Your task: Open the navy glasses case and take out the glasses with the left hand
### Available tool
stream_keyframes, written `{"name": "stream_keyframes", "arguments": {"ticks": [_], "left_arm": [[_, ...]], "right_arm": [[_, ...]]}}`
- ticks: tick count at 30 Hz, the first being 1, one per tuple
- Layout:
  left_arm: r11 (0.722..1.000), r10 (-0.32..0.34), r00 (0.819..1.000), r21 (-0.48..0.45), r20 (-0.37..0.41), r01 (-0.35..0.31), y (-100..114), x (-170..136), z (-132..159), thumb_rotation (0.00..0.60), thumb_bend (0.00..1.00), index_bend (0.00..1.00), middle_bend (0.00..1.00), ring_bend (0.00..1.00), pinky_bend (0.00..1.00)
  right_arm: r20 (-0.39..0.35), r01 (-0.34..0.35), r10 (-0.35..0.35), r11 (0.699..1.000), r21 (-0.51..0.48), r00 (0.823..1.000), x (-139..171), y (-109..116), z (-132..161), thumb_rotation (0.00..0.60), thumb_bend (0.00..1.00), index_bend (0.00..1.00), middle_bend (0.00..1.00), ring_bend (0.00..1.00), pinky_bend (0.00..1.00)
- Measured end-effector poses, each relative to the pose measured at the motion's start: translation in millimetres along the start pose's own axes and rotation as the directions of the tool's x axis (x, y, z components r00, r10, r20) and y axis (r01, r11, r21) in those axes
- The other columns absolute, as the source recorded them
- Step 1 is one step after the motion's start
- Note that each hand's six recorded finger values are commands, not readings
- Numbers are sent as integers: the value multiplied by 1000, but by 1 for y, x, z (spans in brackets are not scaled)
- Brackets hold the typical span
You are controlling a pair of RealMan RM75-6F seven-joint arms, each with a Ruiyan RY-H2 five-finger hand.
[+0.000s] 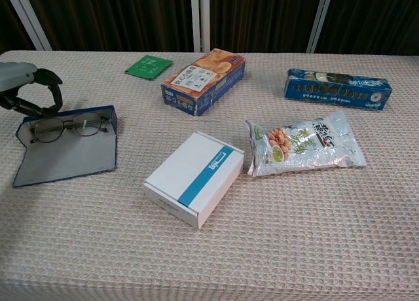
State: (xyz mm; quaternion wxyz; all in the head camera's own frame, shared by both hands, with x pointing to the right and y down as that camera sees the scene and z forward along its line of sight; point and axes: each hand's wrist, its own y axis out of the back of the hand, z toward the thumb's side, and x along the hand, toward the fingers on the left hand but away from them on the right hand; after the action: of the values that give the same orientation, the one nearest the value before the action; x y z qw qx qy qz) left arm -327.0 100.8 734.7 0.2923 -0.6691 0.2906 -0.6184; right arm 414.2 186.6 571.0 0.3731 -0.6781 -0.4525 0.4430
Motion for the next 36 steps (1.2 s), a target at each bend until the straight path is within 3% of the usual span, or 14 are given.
{"name": "stream_keyframes", "arguments": {"ticks": [4, 6, 22, 36], "left_arm": [[1000, -1, 1000, 11, 2, 1, -5, 1, 4, 572, 351, 356, 95, 94, 115], [1000, -4, 1000, 13, 4, 3, -6, 1, 5, 599, 351, 357, 96, 94, 116], [1000, -11, 1000, -17, -5, 11, -8, 8, 7, 600, 356, 435, 107, 94, 116], [1000, -25, 1000, -13, 9, 26, -7, 9, 13, 600, 446, 441, 108, 94, 116]], "right_arm": [[1, -1, 1, 1000, -2, 1000, 1, 0, 0, 600, 233, 23, 144, 0, 50], [3, -1, 1, 1000, -2, 1000, 1, 0, -1, 600, 232, 23, 144, 0, 49], [11, 2, -2, 1000, -1, 1000, 2, 1, -2, 600, 232, 23, 144, 0, 50], [17, 4, -4, 1000, -5, 1000, 3, 2, -4, 600, 230, 23, 144, 0, 50]]}}
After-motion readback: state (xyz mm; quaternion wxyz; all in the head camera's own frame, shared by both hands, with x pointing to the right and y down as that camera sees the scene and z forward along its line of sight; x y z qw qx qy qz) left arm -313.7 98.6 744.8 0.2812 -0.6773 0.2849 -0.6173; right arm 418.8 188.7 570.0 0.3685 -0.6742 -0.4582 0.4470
